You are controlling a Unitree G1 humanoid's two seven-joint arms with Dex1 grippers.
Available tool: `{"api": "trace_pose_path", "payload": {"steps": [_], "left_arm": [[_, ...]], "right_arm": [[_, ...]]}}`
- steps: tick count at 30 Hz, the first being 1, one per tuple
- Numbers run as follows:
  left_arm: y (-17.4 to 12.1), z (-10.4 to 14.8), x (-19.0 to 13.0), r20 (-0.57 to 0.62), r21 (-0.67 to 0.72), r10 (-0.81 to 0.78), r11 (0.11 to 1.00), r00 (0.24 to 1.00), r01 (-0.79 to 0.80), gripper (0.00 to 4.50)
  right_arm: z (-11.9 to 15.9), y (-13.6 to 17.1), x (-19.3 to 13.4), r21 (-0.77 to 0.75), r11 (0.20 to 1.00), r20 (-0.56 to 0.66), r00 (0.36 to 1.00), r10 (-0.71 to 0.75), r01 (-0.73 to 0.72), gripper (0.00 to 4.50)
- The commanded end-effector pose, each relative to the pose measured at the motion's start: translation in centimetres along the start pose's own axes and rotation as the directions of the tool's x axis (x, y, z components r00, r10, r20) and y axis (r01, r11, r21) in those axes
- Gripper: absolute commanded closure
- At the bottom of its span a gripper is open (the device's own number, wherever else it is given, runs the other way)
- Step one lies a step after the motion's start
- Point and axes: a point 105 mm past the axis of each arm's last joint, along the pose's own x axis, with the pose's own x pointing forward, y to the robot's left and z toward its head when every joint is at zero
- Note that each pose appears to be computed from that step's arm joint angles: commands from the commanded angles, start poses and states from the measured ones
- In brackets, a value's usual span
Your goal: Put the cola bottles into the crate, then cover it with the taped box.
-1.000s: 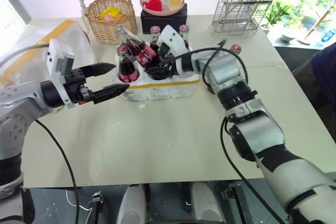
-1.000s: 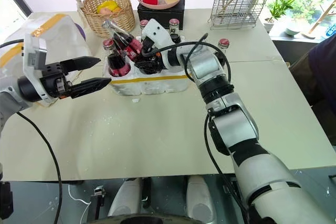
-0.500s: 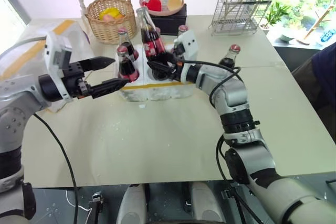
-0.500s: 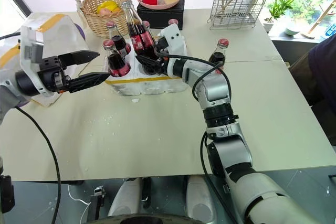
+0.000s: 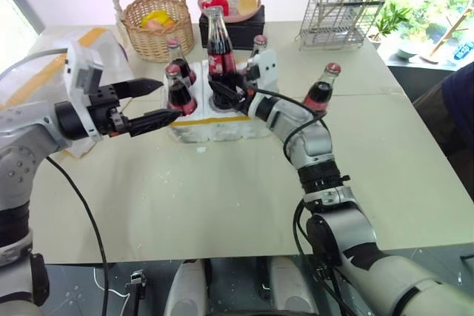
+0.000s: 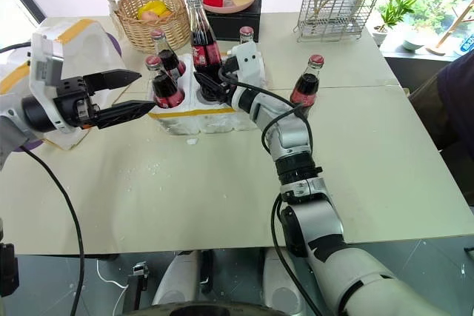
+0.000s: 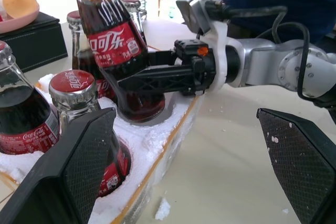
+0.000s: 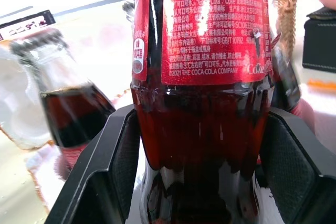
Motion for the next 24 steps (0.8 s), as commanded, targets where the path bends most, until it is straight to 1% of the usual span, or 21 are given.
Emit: {"api": "trace_pose_path", "payload": {"steps": [1,2,4,6,9,14,16,18,20,22,23,24], "left_arm": [[-0.2,1.6,-0.4,0.021,0.059,0.005,0.998,1.0,-0.006,0.0],[-0.2,1.6,-0.4,0.02,0.059,0.005,0.998,1.0,-0.006,0.0],[-0.3,1.6,-0.4,0.02,0.058,0.004,0.998,1.0,-0.006,0.0],[-0.3,1.6,-0.3,0.021,0.056,0.003,0.998,1.0,-0.004,0.0],[-0.4,1.5,-0.2,0.021,0.053,-0.001,0.999,1.0,0.0,0.0],[-0.4,1.4,0.1,0.023,0.045,-0.014,0.999,1.0,0.013,0.0],[-0.7,1.3,0.3,0.023,0.039,-0.03,0.999,0.999,0.029,0.0],[-0.9,1.1,0.5,0.02,0.03,-0.044,0.999,0.999,0.044,0.0],[-1.1,0.9,0.6,0.019,0.023,-0.053,0.998,0.998,0.052,0.0],[-1.2,0.5,0.9,0.014,0.014,-0.068,0.998,0.998,0.068,0.0],[-1.4,0.4,1.1,0.014,0.009,-0.08,0.997,0.997,0.08,0.0],[-1.5,0.3,1.3,0.015,0.006,-0.088,0.996,0.996,0.088,0.0]], "right_arm": [[2.2,1.6,0.2,-0.043,0.998,0.098,0.994,0.056,-0.052,1.87],[2.2,1.6,0.2,-0.042,0.998,0.098,0.994,0.054,-0.051,1.87],[2.0,1.5,0.1,-0.05,0.998,0.096,0.995,0.043,-0.038,0.82],[2.0,1.4,0.0,-0.057,0.998,0.099,0.994,0.036,-0.03,0.02],[2.4,1.5,-0.6,-0.086,0.996,0.105,0.994,0.041,-0.032,0.02],[4.5,1.5,-2.6,-0.138,0.989,0.114,0.992,0.059,-0.043,0.02],[5.9,1.7,-4.5,-0.164,0.984,0.097,0.991,0.089,-0.073,0.02],[7.0,1.6,-7.1,-0.197,0.976,0.059,0.992,0.111,-0.098,0.02],[7.7,1.6,-9.1,-0.212,0.971,0.026,0.993,0.116,-0.108,0.02],[8.3,0.8,-12.1,-0.204,0.976,-0.017,0.997,0.079,-0.081,0.02],[8.1,0.1,-14.0,-0.197,0.979,-0.062,0.997,0.044,-0.055,0.02],[7.9,-0.2,-15.3,-0.191,0.981,-0.096,0.995,0.021,-0.039,0.02]]}}
